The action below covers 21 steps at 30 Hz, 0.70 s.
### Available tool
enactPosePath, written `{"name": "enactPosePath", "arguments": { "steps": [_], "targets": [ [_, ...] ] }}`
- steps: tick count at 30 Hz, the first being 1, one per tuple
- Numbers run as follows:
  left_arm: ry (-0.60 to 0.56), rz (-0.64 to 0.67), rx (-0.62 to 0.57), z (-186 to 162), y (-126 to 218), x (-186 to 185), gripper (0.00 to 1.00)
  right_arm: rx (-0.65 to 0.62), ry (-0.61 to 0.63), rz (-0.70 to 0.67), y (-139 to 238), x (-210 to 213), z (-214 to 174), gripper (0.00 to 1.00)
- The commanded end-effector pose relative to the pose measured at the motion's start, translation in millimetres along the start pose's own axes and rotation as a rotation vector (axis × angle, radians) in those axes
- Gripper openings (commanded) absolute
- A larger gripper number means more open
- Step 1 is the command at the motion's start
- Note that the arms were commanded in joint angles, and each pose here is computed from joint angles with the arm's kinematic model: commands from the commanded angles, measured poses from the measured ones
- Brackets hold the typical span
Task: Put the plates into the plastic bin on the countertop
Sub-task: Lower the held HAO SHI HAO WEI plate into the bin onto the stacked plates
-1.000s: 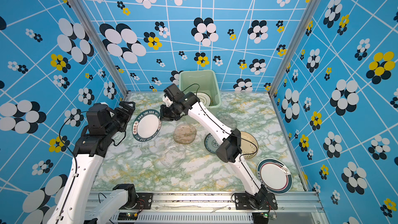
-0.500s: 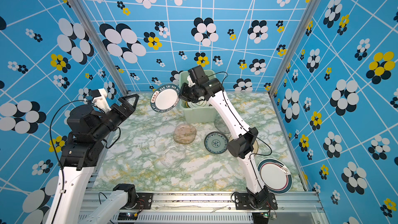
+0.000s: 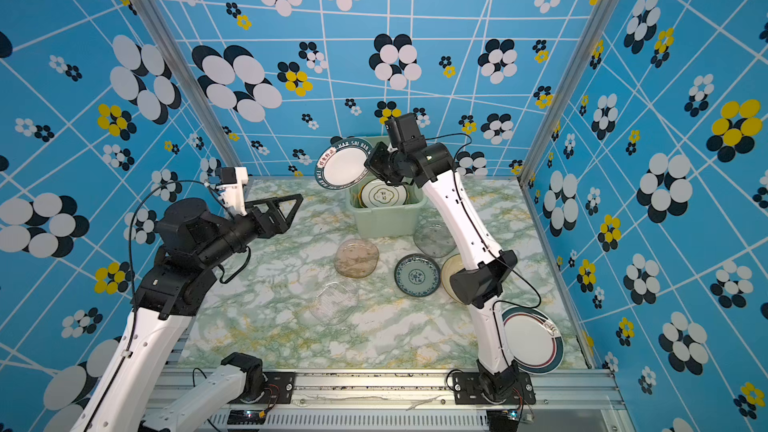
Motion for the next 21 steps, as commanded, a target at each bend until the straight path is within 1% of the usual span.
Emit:
{"name": "enactPosePath", "arguments": {
  "steps": [1, 5, 8, 13, 19, 21],
  "targets": [
    [-0.15, -0.022, -0.014, 2.1, -5.7, -10.6, 0.99, -0.116, -0.083, 0.049, 20.4, 7.5, 22.1, 0.0],
    [-0.285, -0.027, -0.003, 0.1, -8.9, -19.9, 0.99, -0.166, -0.186, 0.051, 14.3, -4.1, 37.5, 0.0],
    [-0.378, -0.041, 0.007, -2.7, -8.7, -25.4, 0.99, -0.182, -0.276, 0.048, 2.9, -15.0, 46.5, 0.0],
    [-0.514, -0.088, 0.03, -9.0, -11.6, -34.3, 0.99, -0.232, -0.373, 0.028, -9.4, -30.9, 59.3, 0.0],
    [-0.619, -0.137, 0.079, -16.8, -22.0, -41.2, 0.99, -0.291, -0.453, -0.02, -23.9, -51.6, 70.5, 0.0],
    [-0.633, -0.151, 0.084, -18.7, -26.8, -42.8, 0.99, -0.304, -0.473, -0.045, -31.1, -59.6, 72.4, 0.0]
  ]
}}
Point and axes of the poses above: each gripper's point midway between its finger pads, its own y axis back along the fingers, its own x axis along the line the jaws close on, z = x × y, the point moved 4 cm from there along y, back along the fingers, and after that the axes turned 11 degrees about -y, right-handed, at the moved point
